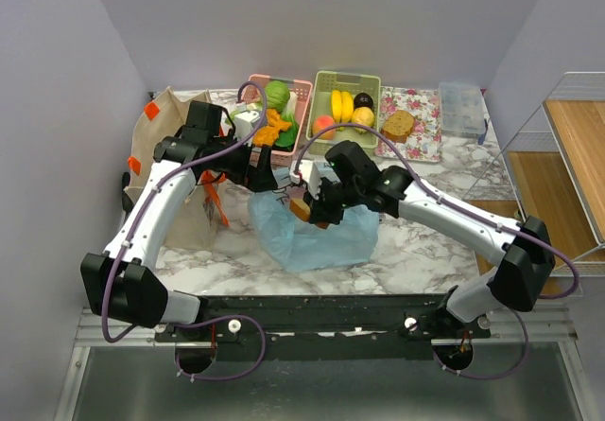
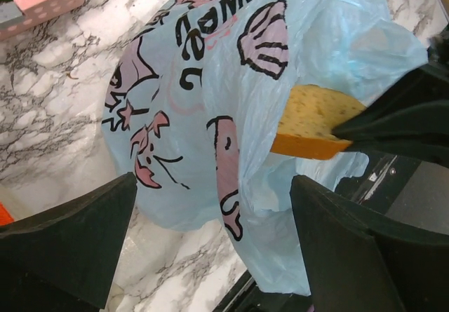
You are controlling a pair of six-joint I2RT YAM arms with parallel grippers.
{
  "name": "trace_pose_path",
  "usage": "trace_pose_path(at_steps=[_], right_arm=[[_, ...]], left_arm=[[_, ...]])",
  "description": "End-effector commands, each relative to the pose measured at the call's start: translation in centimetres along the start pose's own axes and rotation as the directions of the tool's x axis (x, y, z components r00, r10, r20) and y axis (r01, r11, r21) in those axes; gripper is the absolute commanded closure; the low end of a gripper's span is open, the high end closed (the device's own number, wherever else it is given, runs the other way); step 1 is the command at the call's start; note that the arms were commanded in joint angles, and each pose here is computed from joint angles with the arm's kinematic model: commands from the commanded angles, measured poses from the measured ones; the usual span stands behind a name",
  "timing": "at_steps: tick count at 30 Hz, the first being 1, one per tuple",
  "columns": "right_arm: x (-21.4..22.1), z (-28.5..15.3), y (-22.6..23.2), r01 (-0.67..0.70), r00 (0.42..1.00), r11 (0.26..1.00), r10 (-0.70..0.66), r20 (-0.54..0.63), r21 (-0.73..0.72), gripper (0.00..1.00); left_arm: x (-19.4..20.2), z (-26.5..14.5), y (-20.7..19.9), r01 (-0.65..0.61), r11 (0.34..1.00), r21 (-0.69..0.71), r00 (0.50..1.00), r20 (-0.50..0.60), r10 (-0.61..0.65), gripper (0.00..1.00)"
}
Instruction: Untie the knot of the grocery bags and take out the mixed food
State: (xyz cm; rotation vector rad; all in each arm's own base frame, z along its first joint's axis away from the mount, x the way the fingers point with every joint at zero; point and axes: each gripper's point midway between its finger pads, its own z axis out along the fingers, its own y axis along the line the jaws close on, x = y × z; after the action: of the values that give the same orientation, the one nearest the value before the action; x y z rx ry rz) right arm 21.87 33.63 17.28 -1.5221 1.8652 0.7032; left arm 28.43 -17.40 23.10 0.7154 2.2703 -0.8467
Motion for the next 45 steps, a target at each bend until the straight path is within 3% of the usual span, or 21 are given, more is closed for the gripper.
trace_pose_path(at_steps=[1,12,16,19,25,32,40,45], right_arm=[[-1.6,-3.3,2.4,0.010,0.999,0.997,-0.007,0.042,-0.072,0.99],[-8.8,-10.1,3.0,0.194,0.932,0.980,-0.197,0.303,0.039,0.99],[-14.8,-13.8,0.5,0.092,0.878,0.977,-0.171,0.446,0.194,0.99],[-17.3,-15.9,-5.2,-0.043,0.860,0.925,-0.158,0.486,0.378,0.99],[-10.8,-18.3,-21.8,-0.334,0.906,0.742,0.083,0.414,0.581,0.99],[-0.5,-20.6,-33.1,-0.544,0.839,0.503,0.331,0.431,0.672,0.99],[9.4,-16.5,-38.7,-0.544,0.823,0.463,0.457,0.338,0.699,0.99],[12.0,-13.7,-40.3,-0.517,0.836,0.492,0.467,0.289,0.701,0.99]], left_arm=[[-0.6,0.2,1.5,0.041,0.997,-0.061,0.999,-0.001,-0.041,0.12],[-0.9,1.0,2.8,0.080,0.994,-0.077,0.996,-0.023,-0.082,0.14],[-1.0,1.1,2.7,0.079,0.994,-0.072,0.996,-0.026,-0.081,0.14],[-1.0,1.1,2.5,0.081,0.995,-0.058,0.996,-0.025,-0.083,0.14],[-1.2,0.9,2.3,0.072,0.996,-0.052,0.997,-0.019,-0.073,0.14],[-1.4,0.8,2.3,0.072,0.996,-0.055,0.997,-0.010,-0.072,0.14],[-1.3,0.9,2.2,0.080,0.996,-0.048,0.997,-0.015,-0.080,0.14],[-0.9,0.9,2.2,0.069,0.996,-0.050,0.997,-0.019,-0.070,0.14]])
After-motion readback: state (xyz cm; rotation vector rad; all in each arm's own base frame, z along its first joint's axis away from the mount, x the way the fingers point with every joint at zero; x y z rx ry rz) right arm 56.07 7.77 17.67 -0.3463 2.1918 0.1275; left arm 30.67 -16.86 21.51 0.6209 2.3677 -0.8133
